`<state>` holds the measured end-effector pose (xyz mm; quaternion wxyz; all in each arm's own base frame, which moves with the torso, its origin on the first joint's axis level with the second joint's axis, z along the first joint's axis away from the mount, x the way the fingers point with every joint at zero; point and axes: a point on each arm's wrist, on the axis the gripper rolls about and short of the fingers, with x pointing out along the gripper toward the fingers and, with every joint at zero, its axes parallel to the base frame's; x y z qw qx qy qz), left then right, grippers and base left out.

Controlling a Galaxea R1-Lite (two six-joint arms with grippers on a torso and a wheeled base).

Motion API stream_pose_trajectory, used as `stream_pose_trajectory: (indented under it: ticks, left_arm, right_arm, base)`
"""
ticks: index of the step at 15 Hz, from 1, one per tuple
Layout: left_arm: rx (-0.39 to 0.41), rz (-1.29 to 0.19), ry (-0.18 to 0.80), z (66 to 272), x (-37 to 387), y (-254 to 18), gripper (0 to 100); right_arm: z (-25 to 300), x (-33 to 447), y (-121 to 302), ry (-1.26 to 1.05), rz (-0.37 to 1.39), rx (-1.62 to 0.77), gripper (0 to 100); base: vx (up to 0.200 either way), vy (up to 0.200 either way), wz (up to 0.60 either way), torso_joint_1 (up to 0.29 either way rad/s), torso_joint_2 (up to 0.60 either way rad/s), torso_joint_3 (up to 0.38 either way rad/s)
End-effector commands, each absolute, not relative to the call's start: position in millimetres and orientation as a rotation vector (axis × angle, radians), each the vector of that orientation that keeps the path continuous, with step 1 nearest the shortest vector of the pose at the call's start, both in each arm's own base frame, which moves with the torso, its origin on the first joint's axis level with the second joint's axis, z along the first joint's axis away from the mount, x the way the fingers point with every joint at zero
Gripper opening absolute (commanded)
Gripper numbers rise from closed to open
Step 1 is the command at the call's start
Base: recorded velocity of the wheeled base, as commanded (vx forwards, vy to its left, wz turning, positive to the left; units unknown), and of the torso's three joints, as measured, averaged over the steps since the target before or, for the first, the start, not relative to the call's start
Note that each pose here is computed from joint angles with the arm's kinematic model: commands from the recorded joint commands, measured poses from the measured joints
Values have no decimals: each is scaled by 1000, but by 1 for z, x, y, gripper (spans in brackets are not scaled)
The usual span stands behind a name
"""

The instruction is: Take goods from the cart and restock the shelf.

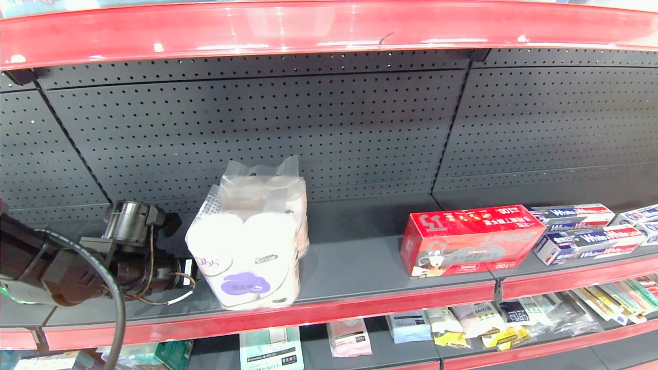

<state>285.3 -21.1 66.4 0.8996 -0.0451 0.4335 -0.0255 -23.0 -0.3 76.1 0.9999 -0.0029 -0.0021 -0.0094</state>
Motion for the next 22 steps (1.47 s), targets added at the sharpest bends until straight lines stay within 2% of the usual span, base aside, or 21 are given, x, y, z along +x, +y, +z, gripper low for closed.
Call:
stream_pose_trajectory:
  ticks: [1,19,22]
  left_arm:
    - [-93,-59,898,66,285,-22,100]
    - [-78,-83,907,64,284,-30,100]
    - [-85,-32,845,83,273,-10,100]
  right_arm:
    - [76,-23,0,-3,-18,-6,100]
    - [76,-23,0,-3,-18,-6,100]
    - [76,-23,0,-3,-18,-6,100]
  base:
    - [0,0,0,0,0,0]
    - [0,0,0,0,0,0]
    - [0,0,0,0,0,0]
